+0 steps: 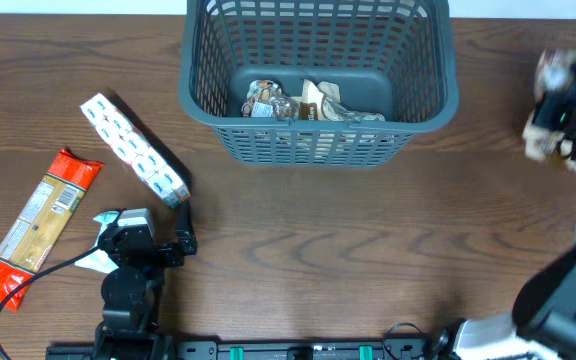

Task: Pack container
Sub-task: 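Place the third pouch into the basket with the right gripper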

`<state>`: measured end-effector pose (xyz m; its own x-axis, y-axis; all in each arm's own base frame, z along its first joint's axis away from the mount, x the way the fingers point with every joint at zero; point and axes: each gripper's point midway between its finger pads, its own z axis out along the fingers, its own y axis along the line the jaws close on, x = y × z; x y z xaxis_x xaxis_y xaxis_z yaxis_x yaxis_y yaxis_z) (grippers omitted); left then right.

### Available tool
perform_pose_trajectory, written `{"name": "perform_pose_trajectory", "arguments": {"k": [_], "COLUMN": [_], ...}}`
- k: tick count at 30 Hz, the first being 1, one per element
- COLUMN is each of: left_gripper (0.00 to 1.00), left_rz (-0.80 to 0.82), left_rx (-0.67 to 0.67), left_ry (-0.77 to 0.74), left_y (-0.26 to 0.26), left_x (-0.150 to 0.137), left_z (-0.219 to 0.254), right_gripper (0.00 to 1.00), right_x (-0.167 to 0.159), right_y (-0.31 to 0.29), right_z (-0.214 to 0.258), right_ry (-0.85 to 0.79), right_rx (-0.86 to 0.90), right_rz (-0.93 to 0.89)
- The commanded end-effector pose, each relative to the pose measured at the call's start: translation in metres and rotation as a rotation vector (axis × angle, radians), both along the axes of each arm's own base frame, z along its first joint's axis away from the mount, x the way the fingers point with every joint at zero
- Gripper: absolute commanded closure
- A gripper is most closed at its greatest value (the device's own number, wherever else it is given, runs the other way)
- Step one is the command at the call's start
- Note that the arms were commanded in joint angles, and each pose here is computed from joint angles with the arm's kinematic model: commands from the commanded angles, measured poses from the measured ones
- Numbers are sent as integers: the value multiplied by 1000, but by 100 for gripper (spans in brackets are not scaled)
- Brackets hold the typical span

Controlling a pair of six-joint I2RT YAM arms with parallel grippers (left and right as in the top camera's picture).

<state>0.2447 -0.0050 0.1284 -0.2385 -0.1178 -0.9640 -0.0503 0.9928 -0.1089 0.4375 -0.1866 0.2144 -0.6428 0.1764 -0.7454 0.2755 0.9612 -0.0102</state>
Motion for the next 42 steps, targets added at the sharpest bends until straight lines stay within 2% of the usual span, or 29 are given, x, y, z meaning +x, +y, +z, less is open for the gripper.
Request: {"name": "perform_pose_trajectory", "arguments": {"k": [1, 4, 6, 7, 9, 14, 19, 24, 32, 34, 35, 37, 38, 39, 42], "left_gripper": [2, 2, 1, 1, 2, 2, 2, 1, 1, 2, 1, 2, 2, 2, 2], "left_rz": [-11, -11, -11, -10, -10, -10, -10, -10, -10, -10, -10, -10, -10, -10, -10], "left_rx": [-8, -8, -8, -7, -7, -7, -7, -8, -7, -8, -7, -7, -7, -7, -7], "left_ry": [50, 50, 50, 50, 50, 50, 50, 50, 50, 50, 50, 50, 50, 50, 50], "left_y": [-2, -2, -2, -2, -2, -2, -2, -2, -2, -2, -2, -2, -2, -2, -2], "left_x": [-2, -2, -2, -2, -2, -2, -2, -2, -2, -2, -2, -2, -2, -2, -2], "left_z": [-17, -17, -17, -16, -16, -16, -16, -16, -17, -17, -17, -17, -17, -16, -17], "right_gripper": [99, 99, 99, 99, 99, 99, 99, 99, 96, 84, 68, 49, 28, 22, 21], "right_x": [9, 3, -14, -21, -32, -44, -33, -10, 22, 28, 30, 35, 38, 40, 43], "right_y": [60, 126, 192, 211, 251, 317, 348, 360, 360, 358, 357, 356, 355, 353, 349], "right_z": [101, 136, 152, 157, 165, 169, 135, 60, -48, -59, -59, -52, -44, -32, 15], "right_ry": [-151, -146, -137, -142, -162, -238, -195, -28, 208, 230, 230, 206, 184, 160, 69], "right_rx": [-182, -325, -443, -475, -553, -693, -718, -588, -389, -348, -334, -333, -345, -360, -405], "right_rz": [250, 538, 846, 931, 1088, 1326, 1461, 1545, 1518, 1475, 1452, 1426, 1420, 1409, 1377]}}
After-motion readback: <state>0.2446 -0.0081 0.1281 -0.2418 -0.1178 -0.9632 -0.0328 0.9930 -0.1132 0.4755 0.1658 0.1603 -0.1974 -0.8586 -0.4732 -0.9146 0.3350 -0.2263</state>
